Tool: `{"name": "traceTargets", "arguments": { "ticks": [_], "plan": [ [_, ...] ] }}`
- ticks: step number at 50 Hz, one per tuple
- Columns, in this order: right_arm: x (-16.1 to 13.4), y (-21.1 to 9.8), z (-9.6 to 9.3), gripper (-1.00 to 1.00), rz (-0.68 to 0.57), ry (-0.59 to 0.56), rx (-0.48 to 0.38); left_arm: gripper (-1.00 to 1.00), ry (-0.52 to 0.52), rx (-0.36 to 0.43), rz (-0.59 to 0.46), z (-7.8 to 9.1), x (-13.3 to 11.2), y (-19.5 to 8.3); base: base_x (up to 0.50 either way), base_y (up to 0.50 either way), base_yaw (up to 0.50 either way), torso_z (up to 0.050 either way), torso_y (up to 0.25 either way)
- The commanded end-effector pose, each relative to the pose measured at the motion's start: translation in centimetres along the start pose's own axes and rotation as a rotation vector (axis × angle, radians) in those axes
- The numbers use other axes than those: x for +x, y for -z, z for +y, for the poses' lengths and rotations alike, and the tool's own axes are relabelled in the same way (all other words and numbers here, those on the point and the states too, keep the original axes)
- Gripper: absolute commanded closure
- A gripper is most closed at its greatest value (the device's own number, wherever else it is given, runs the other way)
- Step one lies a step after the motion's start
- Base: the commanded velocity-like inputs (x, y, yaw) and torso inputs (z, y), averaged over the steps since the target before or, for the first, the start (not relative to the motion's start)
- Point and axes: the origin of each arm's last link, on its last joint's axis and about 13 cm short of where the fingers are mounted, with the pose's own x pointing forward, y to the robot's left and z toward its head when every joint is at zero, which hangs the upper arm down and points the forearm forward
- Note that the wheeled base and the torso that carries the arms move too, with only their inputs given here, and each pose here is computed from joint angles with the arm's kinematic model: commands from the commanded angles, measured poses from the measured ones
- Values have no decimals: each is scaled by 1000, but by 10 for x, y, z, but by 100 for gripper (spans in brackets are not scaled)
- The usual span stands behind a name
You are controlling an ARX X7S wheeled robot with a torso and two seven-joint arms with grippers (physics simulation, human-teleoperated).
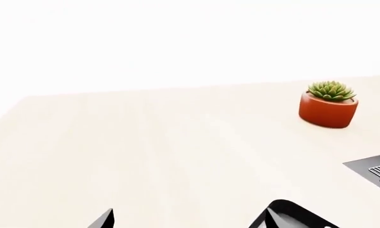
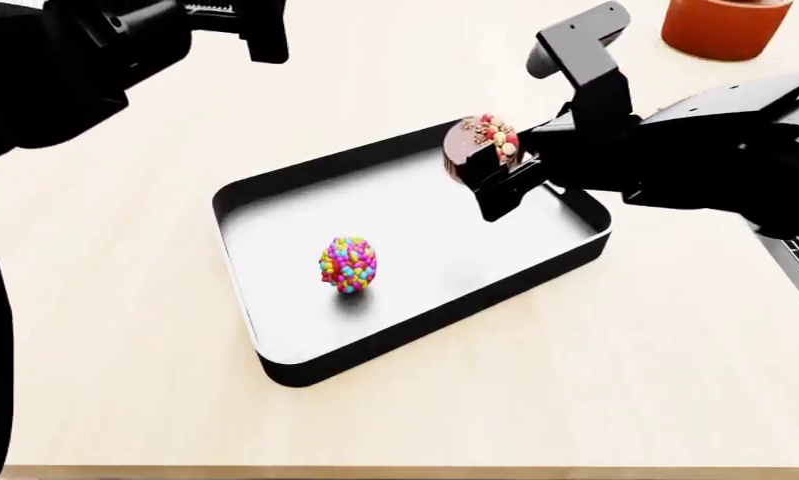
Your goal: Move the dessert items from the plate to the tray.
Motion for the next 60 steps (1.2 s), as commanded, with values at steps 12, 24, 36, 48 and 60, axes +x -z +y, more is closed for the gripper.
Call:
{"name": "traceTargets", "arguments": {
  "ticks": [12, 24, 36, 48, 60],
  "plan": [
    [8, 4, 3, 100, 9, -40, -9, -100, 15, -2, 2, -2, 0, 3, 0, 0, 0, 0, 1],
    [14, 10, 4, 100, 23, -57, 4, -100, 10, -5, 5, 0, 1, 5, 0, 0, 0, 0, 0],
    [24, 19, 3, 100, 33, -73, 20, -100, 12, 0, 6, -1, 1, 6, 0, 0, 0, 1, 1],
    [25, 20, 3, 100, 38, -75, 21, -100, 11, -2, 8, -1, 1, 8, 0, 0, 0, 0, 0],
    [24, 22, 4, 100, 50, -80, 24, -100, 13, -4, 9, -1, 1, 7, 0, 0, 0, 0, 1]
  ]
}}
